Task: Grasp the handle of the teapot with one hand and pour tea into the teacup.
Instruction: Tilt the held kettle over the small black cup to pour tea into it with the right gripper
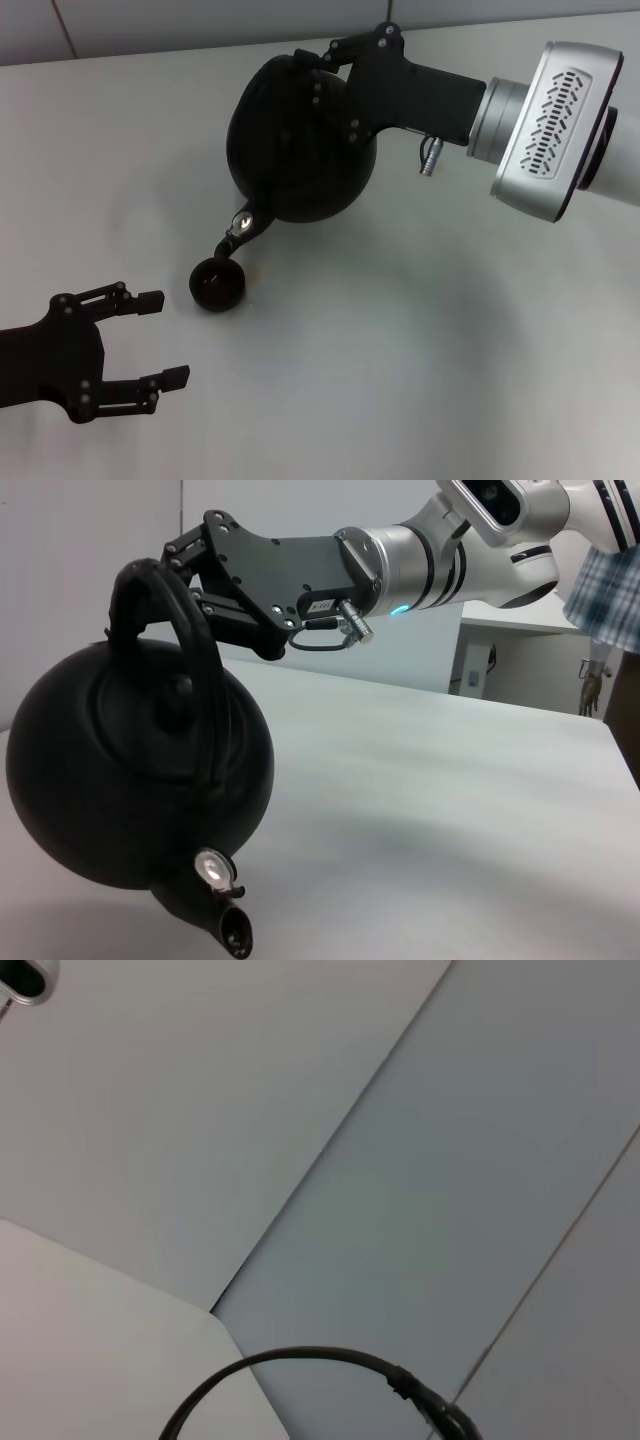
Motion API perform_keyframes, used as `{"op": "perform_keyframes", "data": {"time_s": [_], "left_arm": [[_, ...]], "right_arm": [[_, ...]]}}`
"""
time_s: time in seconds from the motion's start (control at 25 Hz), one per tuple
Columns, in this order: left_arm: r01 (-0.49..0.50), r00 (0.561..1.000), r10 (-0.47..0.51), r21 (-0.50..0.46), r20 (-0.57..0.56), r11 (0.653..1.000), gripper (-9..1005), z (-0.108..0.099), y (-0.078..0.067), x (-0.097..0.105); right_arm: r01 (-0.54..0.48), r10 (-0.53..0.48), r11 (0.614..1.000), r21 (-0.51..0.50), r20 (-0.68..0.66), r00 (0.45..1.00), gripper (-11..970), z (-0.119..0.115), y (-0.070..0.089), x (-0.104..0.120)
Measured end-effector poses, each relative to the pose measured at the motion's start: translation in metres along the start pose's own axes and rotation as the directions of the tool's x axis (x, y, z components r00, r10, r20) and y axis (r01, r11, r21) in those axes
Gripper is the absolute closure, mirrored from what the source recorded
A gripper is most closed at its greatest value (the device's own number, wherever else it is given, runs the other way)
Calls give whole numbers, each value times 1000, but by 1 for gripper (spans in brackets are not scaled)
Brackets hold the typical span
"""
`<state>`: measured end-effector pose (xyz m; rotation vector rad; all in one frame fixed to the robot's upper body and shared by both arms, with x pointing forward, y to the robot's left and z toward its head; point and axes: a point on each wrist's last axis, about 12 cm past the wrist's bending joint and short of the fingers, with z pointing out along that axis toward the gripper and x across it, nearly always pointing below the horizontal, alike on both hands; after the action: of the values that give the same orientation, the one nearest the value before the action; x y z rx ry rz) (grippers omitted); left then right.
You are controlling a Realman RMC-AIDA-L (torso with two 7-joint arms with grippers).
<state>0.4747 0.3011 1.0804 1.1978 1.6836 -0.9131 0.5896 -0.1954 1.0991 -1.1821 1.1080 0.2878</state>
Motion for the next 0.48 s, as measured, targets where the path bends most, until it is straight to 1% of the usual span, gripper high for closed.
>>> {"op": "perform_keyframes", "data": {"time_s": [0.24,0.48], "left_arm": [[2,1000,-2,0,0,1000,141,0,-1,1],[2,1000,-2,0,1,1000,141,0,-1,1]], "right_arm": [[24,-24,1000,-10,1,1000,878,1,1,-1],[26,-26,1000,-9,1,1000,878,2,1,-1]]}}
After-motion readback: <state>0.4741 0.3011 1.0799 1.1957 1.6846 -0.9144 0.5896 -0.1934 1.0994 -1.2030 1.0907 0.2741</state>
